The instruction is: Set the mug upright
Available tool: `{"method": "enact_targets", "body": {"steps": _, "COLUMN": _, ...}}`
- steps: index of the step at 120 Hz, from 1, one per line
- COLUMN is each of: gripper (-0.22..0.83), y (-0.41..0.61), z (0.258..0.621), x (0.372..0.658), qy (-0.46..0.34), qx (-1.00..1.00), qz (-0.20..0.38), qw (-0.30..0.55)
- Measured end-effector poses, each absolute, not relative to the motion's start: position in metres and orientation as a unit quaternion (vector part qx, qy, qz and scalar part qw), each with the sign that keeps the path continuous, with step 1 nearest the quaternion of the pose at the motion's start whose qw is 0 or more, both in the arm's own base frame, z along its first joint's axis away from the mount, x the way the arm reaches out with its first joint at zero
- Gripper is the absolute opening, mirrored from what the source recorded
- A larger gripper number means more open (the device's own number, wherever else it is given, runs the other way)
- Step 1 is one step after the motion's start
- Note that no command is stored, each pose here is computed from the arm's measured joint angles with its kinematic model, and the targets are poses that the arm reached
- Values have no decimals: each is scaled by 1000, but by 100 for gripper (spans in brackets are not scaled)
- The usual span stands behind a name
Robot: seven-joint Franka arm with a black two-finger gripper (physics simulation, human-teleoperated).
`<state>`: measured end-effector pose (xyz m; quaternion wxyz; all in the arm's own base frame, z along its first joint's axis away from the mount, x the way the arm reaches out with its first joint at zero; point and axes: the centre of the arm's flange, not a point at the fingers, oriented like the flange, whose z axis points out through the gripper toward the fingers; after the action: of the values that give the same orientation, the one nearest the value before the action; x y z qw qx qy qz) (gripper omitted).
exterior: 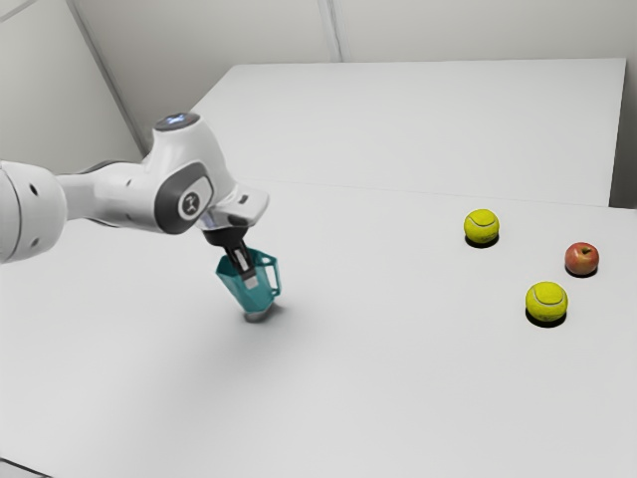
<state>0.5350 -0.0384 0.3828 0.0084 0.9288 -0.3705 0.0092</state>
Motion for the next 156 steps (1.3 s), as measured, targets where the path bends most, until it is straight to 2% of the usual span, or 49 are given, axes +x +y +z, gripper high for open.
{"method": "enact_targets", "body": {"steps": 64, "gripper": -16, "y": -5, "z": 376, "x": 537, "qy": -308, "qx": 952, "qz": 6, "qw": 4}}
{"method": "enact_targets", "body": {"steps": 87, "gripper": -11, "y": -2, "z": 376, "x": 537, "qy": -297, "qx": 955, "qz": 5, "qw": 4}}
{"method": "enact_targets", "body": {"steps": 104, "gripper": -5, "y": -11, "z": 376, "x": 537, "qy": -301, "qx": 954, "qz": 5, "qw": 5}}
{"method": "enact_targets", "body": {"steps": 135, "gripper": 16, "y": -24, "z": 380, "x": 537, "qy": -306, "qx": 952, "qz": 10, "qw": 5}}
{"method": "enact_targets", "body": {"steps": 156, "gripper": 26, "y": -25, "z": 390, "x": 540, "qy": -303, "qx": 953, "qz": 18, "qw": 3}}
